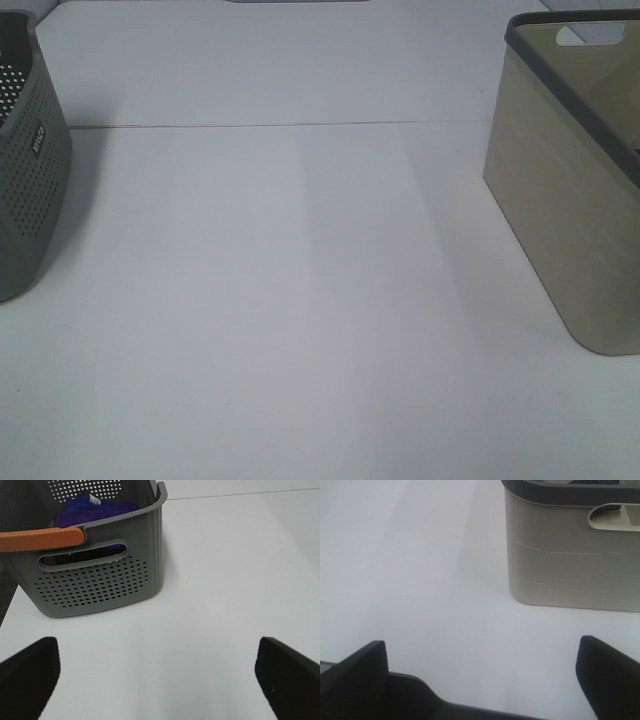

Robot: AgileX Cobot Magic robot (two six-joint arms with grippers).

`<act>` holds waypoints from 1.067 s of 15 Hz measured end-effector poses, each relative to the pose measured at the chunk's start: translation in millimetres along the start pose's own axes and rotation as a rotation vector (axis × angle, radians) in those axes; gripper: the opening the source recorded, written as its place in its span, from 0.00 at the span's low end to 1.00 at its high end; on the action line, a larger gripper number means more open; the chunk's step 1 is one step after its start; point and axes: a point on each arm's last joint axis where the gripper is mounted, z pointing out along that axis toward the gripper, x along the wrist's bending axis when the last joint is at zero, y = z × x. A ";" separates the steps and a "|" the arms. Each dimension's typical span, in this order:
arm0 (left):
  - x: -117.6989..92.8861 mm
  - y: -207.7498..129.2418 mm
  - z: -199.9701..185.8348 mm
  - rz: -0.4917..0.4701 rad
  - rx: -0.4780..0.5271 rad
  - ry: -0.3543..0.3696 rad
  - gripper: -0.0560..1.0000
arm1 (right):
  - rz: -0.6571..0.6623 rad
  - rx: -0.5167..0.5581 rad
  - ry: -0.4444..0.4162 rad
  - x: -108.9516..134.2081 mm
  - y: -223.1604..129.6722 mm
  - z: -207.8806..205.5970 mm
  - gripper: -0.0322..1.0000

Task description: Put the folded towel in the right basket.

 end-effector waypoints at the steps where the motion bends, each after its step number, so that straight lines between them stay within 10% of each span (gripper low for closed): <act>1: 0.0 0.0 0.0 0.000 0.000 0.000 0.99 | 0.000 0.000 0.000 0.0 0.0 0.0 0.98; 16: 0.0 0.0 0.0 0.000 0.000 0.000 0.99 | 0.020 0.000 -0.027 0.3 0.2 0.3 0.98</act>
